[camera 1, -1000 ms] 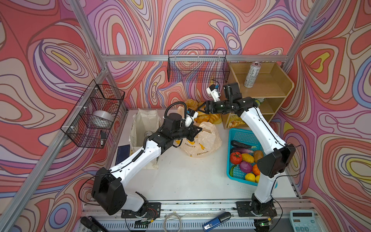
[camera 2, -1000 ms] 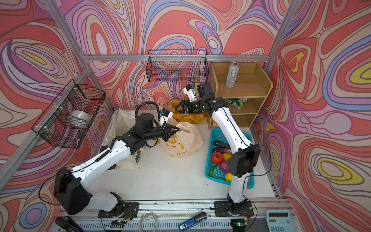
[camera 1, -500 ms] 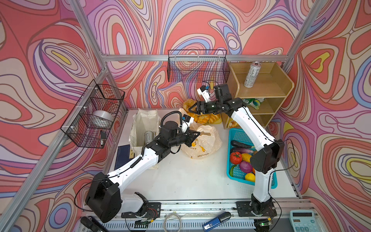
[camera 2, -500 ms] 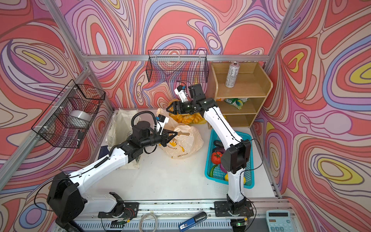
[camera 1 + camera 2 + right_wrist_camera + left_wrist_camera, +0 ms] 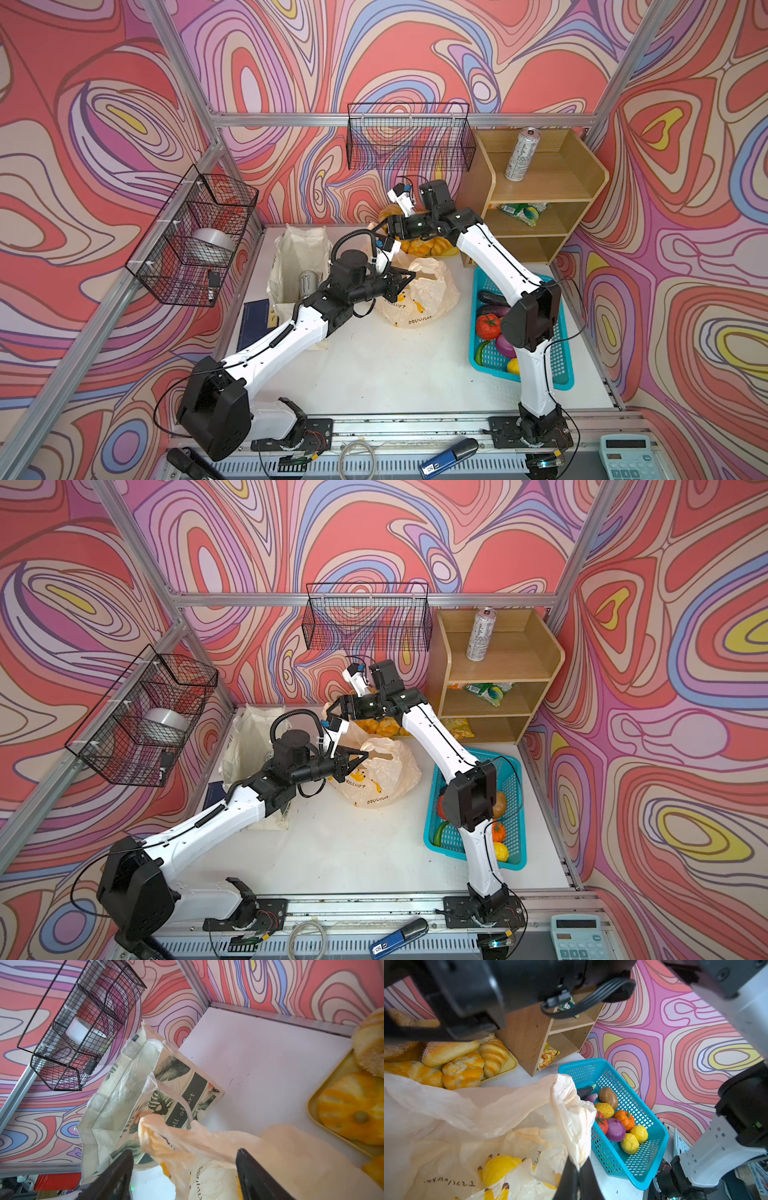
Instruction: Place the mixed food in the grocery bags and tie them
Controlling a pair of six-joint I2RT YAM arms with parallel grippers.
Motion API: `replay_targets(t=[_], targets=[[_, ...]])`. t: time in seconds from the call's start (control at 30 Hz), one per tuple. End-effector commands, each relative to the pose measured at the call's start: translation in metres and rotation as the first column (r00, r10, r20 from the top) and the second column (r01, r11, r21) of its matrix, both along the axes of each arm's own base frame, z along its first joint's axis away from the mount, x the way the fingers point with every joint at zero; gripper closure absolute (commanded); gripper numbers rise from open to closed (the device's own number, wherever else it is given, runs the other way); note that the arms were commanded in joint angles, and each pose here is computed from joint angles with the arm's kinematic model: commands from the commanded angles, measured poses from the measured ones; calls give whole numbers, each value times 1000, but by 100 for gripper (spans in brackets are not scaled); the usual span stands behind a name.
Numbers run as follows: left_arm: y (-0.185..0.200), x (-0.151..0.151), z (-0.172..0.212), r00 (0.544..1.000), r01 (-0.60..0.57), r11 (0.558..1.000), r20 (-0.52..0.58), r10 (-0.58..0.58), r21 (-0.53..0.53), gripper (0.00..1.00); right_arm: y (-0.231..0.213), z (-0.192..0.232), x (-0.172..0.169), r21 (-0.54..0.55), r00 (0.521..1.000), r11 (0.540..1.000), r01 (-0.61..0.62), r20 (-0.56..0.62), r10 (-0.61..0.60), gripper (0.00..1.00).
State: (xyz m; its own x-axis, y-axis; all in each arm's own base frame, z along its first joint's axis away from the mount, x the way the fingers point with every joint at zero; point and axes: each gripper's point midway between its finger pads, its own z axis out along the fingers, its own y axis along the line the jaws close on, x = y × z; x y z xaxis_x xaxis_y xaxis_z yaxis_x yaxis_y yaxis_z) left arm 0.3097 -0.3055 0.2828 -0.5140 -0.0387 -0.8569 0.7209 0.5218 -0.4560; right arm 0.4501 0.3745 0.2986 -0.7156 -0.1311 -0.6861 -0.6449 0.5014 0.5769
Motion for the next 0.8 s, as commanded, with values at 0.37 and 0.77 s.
replay_targets(t=[0.37, 0.77], targets=[[-4, 1, 10, 1000, 11, 999, 7, -11, -33, 100, 11, 14, 15, 28, 997, 1000, 11, 77, -13, 100], [11, -7, 19, 998, -41, 997, 35, 44, -66, 100, -43, 28, 8, 26, 989, 995, 98, 111, -100, 100]])
